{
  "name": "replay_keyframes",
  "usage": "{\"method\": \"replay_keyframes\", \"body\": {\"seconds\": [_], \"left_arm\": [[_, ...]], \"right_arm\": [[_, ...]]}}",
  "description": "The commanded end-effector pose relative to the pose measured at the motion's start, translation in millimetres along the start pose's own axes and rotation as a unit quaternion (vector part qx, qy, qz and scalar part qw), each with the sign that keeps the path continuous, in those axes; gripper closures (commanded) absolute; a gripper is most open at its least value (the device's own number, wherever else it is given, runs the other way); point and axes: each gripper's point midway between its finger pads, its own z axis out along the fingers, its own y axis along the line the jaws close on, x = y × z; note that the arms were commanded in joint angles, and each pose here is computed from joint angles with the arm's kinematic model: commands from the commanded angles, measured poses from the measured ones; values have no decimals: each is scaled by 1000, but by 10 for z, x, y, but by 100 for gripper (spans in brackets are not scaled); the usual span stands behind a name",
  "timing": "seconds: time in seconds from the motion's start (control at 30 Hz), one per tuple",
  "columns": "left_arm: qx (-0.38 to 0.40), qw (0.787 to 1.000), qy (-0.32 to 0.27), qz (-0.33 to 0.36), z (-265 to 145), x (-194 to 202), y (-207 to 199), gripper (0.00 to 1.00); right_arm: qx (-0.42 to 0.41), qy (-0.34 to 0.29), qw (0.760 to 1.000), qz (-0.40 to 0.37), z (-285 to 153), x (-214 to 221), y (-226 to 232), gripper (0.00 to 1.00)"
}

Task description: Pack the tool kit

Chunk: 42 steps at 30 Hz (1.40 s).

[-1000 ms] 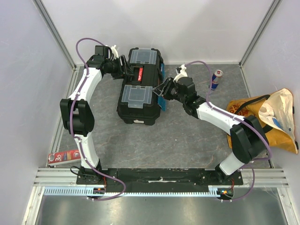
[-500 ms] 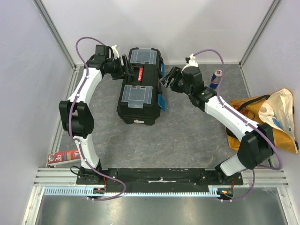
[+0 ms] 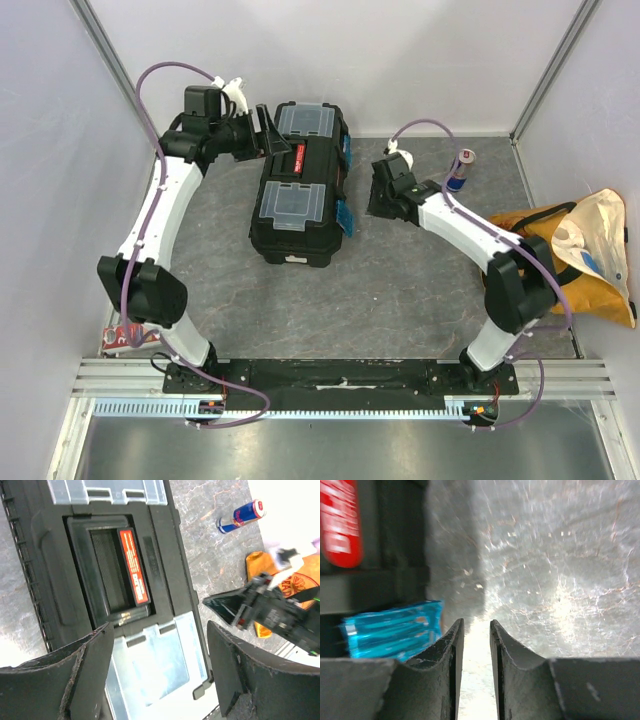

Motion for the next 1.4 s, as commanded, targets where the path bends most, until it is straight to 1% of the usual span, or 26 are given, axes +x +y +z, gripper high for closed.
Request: {"method": "replay_keyframes", "body": {"seconds": [0.0, 0.07, 0.17, 0.3, 0.43, 0.57, 0.67, 0.77, 0.8, 0.83, 0.87, 0.93, 1.0, 1.1, 1.17, 1.37], "left_arm": [[-46, 998, 30, -18, -125, 268, 151, 20], [-67, 996, 53, -23, -126, 433, 263, 20], [-65, 995, 75, -28, -126, 615, 308, 20], [-37, 994, 94, -30, -127, 780, 244, 21], [-20, 992, 119, -43, -108, 956, 239, 22], [25, 986, 150, -63, -101, 1120, 117, 23], [44, 983, 164, -76, -99, 1209, 66, 25], [65, 977, 179, -93, -87, 1308, 23, 27], [73, 975, 183, -99, -91, 1340, 6, 30], [77, 973, 187, -107, -81, 1371, 1, 37], [81, 971, 192, -115, -68, 1412, 2, 42], [95, 967, 197, -132, -51, 1468, -27, 46], [113, 960, 206, -153, -37, 1566, -56, 48], [147, 947, 221, -182, -44, 1682, -129, 51], [176, 938, 228, -194, -77, 1737, -199, 55], [217, 916, 248, -229, -115, 1913, -273, 60]], "right_arm": [[4, 66, 997, -47, 156, 277, -49, 67], [-8, 79, 995, -58, 233, 347, -9, 69], [-21, 100, 992, -74, 362, 449, 39, 71], [-33, 119, 989, -88, 495, 535, 80, 72], [-45, 125, 986, -99, 584, 576, 141, 73], [-82, 142, 981, -105, 613, 681, 293, 74], [-106, 130, 980, -110, 646, 710, 438, 78], [-137, 117, 979, -92, 711, 695, 591, 87], [-151, 113, 978, -90, 730, 702, 660, 89], [-158, 111, 977, -90, 745, 711, 712, 92], [-160, 111, 976, -92, 759, 721, 749, 94], [-172, 115, 974, -96, 788, 767, 841, 98], [-187, 121, 970, -99, 779, 845, 954, 100], [-207, 120, 965, -104, 753, 905, 1115, 100], [-220, 120, 963, -98, 743, 926, 1229, 100], [-257, 109, 957, -77, 731, 947, 1525, 100]]}}
